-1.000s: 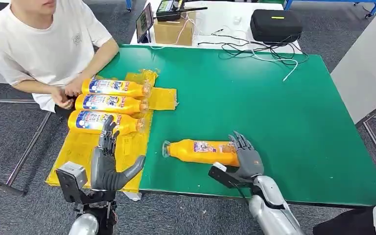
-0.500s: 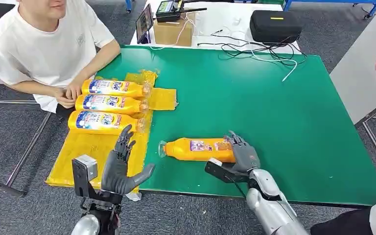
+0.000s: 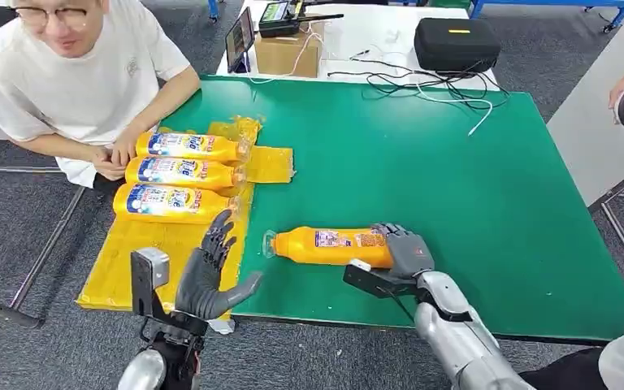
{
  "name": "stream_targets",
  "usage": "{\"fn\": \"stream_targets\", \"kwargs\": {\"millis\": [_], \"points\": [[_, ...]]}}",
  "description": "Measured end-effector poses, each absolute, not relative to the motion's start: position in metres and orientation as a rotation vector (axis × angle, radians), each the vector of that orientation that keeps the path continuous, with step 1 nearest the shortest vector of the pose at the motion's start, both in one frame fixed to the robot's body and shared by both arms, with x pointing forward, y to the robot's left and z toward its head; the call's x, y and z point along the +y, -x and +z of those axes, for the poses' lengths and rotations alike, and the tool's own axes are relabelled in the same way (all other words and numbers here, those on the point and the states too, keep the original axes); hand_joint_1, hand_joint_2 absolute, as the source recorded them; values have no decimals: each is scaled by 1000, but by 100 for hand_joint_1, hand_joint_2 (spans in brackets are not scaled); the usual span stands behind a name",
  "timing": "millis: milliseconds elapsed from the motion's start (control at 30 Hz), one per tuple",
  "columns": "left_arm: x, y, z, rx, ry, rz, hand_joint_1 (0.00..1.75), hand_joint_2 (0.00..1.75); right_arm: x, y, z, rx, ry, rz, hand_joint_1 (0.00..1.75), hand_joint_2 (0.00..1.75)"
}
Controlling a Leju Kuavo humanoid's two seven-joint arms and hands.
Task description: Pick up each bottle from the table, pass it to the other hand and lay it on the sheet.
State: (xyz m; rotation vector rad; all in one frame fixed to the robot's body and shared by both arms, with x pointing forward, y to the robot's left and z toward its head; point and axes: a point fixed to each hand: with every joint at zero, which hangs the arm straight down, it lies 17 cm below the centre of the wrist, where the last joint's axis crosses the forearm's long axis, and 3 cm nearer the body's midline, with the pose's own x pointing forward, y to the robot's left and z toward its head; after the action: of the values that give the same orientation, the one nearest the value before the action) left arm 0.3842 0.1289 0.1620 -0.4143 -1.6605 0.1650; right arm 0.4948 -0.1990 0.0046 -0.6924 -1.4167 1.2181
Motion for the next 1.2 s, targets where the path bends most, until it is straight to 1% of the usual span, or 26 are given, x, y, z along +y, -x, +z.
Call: {"fn": "stream_targets", "kwargs": {"millis": [133,267,500,767,967,1000,1100,1200], "points": [[136,-381,170,-1725,391,202,0,175,-193,-483,0,-1472,615,1185,175,175],[169,-366,212,-1953,276,312,0,175,-192,-465,2,-1562,497,1025,175,175],[186,-360,221,-1983,233,386,0,175,-204,-444,7,-1625,414,820,175,175],[184,-370,174,-1808,225,443,0,175,-230,-437,12,-1642,418,692,175,175],[162,-363,150,-1726,291,424,0,175,-233,-432,30,-1699,421,630,175,175],[157,-363,147,-1704,322,424,0,175,-234,-431,32,-1705,418,619,175,175],[128,-354,130,-1567,539,434,0,175,-225,-428,50,-1777,352,535,175,175],[109,-344,127,-1563,588,393,0,175,-205,-425,79,-1856,271,454,175,175]]}}
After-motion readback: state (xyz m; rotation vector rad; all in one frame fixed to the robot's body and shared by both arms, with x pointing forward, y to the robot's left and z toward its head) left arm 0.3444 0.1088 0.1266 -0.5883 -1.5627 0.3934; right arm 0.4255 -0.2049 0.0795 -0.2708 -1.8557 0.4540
